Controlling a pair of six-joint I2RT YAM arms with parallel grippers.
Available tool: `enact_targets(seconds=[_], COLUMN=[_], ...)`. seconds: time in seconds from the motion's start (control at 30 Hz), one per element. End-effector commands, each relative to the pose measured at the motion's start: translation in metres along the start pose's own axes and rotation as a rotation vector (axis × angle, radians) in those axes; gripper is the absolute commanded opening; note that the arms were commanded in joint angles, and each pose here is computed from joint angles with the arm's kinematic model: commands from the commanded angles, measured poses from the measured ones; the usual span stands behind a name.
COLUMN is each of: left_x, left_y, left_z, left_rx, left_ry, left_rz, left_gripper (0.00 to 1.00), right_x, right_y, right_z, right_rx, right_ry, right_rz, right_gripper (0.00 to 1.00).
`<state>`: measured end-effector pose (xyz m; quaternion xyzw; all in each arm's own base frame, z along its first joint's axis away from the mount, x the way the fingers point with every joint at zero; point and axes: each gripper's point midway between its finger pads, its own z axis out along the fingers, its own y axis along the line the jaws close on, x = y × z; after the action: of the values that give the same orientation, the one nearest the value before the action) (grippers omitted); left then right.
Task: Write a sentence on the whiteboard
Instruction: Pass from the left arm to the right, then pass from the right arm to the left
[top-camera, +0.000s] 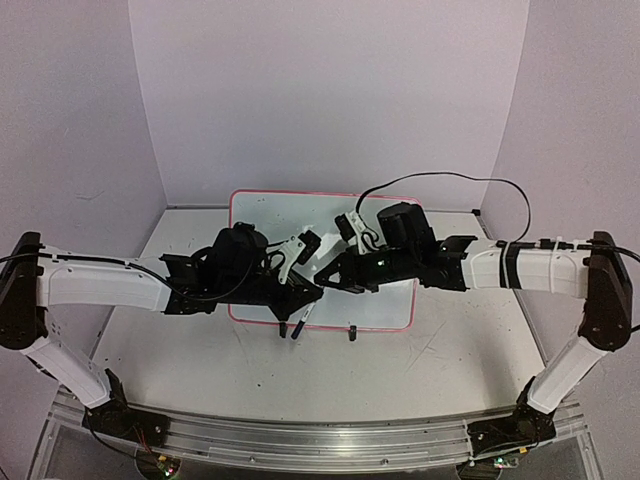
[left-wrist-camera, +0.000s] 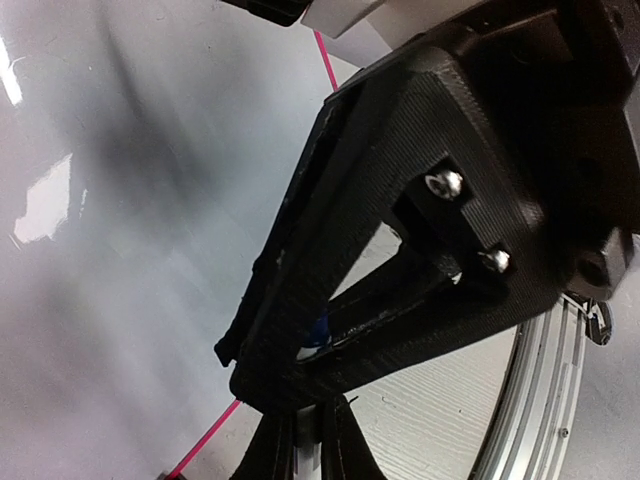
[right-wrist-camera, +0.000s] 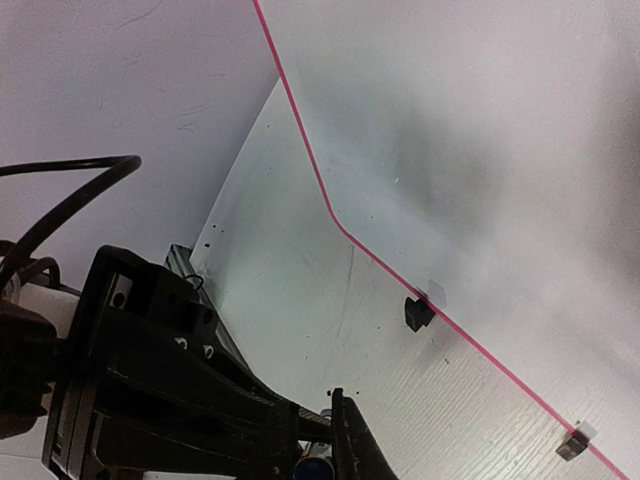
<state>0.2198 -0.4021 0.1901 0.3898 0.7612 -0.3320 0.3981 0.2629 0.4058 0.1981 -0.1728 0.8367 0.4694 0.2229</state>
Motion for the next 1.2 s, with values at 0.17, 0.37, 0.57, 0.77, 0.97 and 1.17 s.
enact_targets(seconds=[0.17,0.37,0.57,0.77,0.97,1.17], left_x=[-0.032,0.001,0.004,-0.013,-0.022,-0.026], left_y=[0.01,-0.012,-0.033,-0.029,-0.037,-0.041], left_z=[-0.013,-0.022,-0.024,-0.028,-0.026,-0.028], left_rx=[-0.077,0.087,0.216,0.184,0.223,0.245], left_ry=[-0.115,-0.064,-0.063,-0.12,-0.128,-0.134], left_rz=[-0.112,-0.218,-0.224,-0.18,-0.141,-0.111], left_gripper=[0.62,0.85,0.66,0.6,0.37,0.23], right_x=[-0.029,-0.045,-0.046,-0.041,-0.039,-0.039], right_y=[0.021,0.028,0.051,0.059,0.056,0.056], right_z=[-0.036,-0.081,-0.096,-0.092,-0.087,-0.083], right_rx=[-0.052,-0.113,-0.198,-0.25,-0.262,-0.27], right_ry=[-0.166,-0.231,-0.215,-0.165,-0.15,-0.142], right_rz=[-0.038,-0.069,-0.094,-0.09,-0.073,-0.069], right_gripper=[0.0,0.0,0.0,0.0,0.0,0.0])
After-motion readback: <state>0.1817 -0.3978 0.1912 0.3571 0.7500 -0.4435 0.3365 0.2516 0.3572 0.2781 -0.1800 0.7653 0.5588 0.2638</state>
